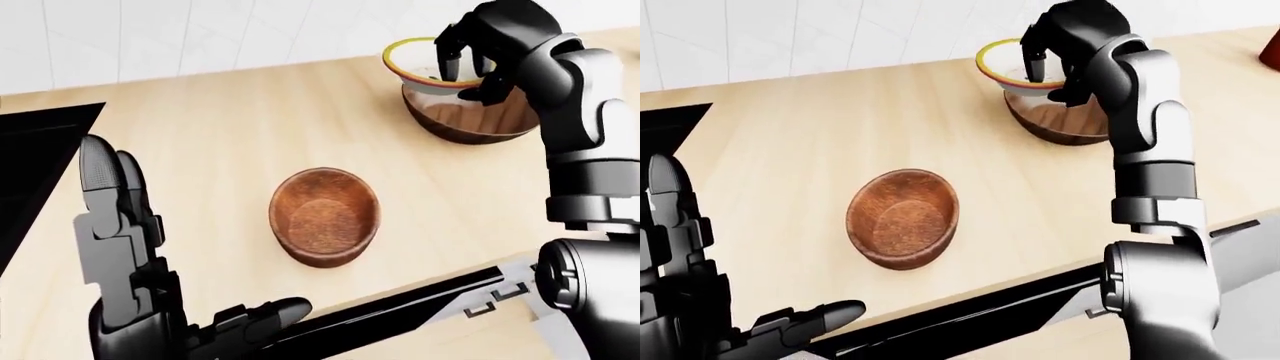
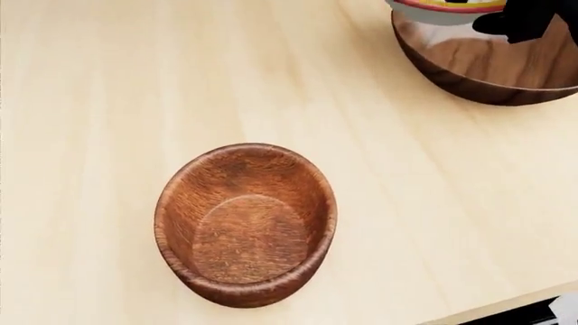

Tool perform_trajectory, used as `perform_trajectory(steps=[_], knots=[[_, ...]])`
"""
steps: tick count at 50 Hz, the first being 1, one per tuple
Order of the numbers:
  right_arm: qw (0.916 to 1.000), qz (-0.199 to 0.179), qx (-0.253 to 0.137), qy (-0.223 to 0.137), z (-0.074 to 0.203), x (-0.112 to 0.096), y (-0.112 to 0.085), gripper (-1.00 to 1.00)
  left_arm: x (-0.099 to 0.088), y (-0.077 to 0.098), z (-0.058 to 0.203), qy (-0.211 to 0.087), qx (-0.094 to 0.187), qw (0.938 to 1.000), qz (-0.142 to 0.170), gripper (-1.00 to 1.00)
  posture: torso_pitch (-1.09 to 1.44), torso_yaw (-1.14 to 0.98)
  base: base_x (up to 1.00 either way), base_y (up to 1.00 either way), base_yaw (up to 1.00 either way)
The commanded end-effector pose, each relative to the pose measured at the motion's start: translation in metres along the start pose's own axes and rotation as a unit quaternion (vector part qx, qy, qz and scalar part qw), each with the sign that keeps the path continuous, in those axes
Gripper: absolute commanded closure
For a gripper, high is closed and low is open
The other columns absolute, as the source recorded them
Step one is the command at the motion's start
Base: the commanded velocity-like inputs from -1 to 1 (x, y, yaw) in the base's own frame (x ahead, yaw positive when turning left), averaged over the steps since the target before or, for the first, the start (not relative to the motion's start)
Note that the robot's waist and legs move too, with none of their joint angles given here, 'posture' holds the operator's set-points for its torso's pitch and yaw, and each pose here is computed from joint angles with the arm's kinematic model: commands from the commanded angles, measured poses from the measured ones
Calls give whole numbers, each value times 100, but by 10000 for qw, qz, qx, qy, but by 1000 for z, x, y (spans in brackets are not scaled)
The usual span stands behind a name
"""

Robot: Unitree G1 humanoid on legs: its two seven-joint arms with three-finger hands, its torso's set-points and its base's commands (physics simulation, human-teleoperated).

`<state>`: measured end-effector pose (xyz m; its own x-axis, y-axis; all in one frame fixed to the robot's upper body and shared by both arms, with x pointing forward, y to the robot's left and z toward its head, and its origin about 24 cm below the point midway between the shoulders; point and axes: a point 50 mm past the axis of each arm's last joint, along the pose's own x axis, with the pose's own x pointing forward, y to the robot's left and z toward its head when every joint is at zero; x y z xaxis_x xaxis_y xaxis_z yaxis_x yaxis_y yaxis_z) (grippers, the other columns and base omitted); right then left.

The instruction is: Stack the bowls from largest to smallest.

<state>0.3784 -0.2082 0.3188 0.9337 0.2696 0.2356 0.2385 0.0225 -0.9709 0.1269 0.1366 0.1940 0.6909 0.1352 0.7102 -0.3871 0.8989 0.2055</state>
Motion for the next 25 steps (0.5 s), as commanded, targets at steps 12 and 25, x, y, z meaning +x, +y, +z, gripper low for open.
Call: perform_trajectory(steps=[12, 25], knots=[[9974, -636, -171, 278, -18, -18, -35, 100, 2, 4, 10, -273, -73, 9995, 119, -100, 0, 0, 0, 0, 0], [9967, -541, -196, 567, -35, -29, -24, 100, 2, 4, 10, -270, -67, 9996, 111, -100, 0, 0, 0, 0, 0]])
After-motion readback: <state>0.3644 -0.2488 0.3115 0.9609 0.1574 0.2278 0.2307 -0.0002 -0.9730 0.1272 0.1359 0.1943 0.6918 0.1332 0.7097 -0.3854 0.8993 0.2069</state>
